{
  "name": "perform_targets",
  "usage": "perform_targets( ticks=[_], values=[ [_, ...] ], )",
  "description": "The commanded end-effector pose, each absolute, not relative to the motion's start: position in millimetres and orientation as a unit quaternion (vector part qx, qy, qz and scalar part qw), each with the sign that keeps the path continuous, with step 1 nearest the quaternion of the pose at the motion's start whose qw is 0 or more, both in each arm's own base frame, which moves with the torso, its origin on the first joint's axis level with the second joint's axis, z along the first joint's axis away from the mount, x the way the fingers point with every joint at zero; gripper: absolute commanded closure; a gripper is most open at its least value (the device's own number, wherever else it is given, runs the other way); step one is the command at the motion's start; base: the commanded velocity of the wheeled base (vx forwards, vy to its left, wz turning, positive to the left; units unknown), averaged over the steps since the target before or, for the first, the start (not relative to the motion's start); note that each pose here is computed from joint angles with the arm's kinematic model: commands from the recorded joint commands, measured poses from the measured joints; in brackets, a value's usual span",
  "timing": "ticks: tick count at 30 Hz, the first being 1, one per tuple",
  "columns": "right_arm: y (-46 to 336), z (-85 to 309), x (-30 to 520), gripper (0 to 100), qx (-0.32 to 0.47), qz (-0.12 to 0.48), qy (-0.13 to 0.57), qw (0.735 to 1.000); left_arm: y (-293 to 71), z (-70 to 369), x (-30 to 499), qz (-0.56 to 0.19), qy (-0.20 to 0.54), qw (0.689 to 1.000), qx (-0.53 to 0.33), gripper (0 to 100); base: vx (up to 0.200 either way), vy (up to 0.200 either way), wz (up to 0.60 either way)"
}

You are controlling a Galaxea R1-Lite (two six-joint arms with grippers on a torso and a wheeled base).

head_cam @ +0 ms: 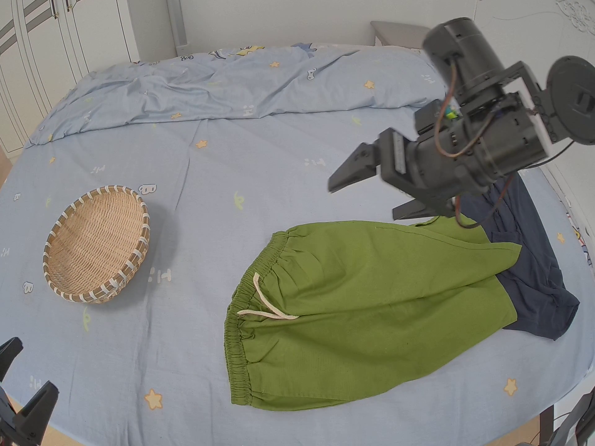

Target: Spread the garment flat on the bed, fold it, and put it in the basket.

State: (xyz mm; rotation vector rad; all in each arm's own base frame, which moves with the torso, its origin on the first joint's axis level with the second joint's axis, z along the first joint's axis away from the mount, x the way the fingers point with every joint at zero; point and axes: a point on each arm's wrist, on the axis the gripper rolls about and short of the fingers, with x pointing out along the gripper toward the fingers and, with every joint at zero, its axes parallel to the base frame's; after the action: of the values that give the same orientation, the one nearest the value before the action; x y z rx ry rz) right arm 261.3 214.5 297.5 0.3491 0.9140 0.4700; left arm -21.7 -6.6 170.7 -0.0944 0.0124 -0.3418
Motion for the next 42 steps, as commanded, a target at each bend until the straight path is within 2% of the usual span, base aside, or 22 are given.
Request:
perform_targets(
  ticks=[1, 4, 6, 7, 9, 15, 21, 27, 35, 42],
  values=[
    [105.2, 298.7, 227.0, 0, 0.255, 0.201, 0.391, 0.861, -18.3, 191.1, 68.4, -0.29, 0.218, 0.916, -0.171, 0, 0.0, 0.0, 0.0],
    [91.5, 265.3, 217.8, 0, 0.262, 0.197, 0.368, 0.87, -28.4, 181.4, 85.8, -0.334, 0.289, 0.865, -0.236, 0, 0.0, 0.0, 0.0],
    [87.2, 252.2, 216.6, 0, 0.264, 0.195, 0.357, 0.875, -33.9, 175.0, 93.3, -0.352, 0.322, 0.843, -0.248, 0, 0.0, 0.0, 0.0],
    [82.0, 237.0, 213.8, 0, 0.263, 0.194, 0.343, 0.88, -42.5, 165.3, 106.3, -0.368, 0.359, 0.821, -0.247, 0, 0.0, 0.0, 0.0],
    [77.9, 227.5, 210.5, 0, 0.262, 0.192, 0.336, 0.884, -50.1, 156.7, 118.8, -0.376, 0.382, 0.809, -0.243, 0, 0.0, 0.0, 0.0],
    [66.7, 224.0, 201.9, 0, 0.267, 0.176, 0.331, 0.888, -69.7, 137.2, 163.9, -0.385, 0.406, 0.795, -0.232, 0, 0.0, 0.0, 0.0],
    [59.9, 225.2, 201.3, 0, 0.264, 0.168, 0.322, 0.894, -89.1, 80.4, 221.4, -0.366, 0.458, 0.776, -0.233, 0, 0.0, 0.0, 0.0],
    [60.5, 221.3, 202.4, 0, 0.261, 0.166, 0.328, 0.893, -90.2, 53.3, 224.5, -0.358, 0.483, 0.765, -0.23, 0, 0.0, 0.0, 0.0],
    [60.2, 221.1, 202.4, 0, 0.261, 0.166, 0.329, 0.892, -87.8, 50.6, 222.7, -0.348, 0.487, 0.767, -0.23, 0, 0.0, 0.0, 0.0],
    [61.7, 221.1, 201.9, 0, 0.261, 0.169, 0.33, 0.892, -95.1, 40.8, 223.4, -0.353, 0.505, 0.755, -0.223, 0, 0.0, 0.0, 0.0]
  ],
)
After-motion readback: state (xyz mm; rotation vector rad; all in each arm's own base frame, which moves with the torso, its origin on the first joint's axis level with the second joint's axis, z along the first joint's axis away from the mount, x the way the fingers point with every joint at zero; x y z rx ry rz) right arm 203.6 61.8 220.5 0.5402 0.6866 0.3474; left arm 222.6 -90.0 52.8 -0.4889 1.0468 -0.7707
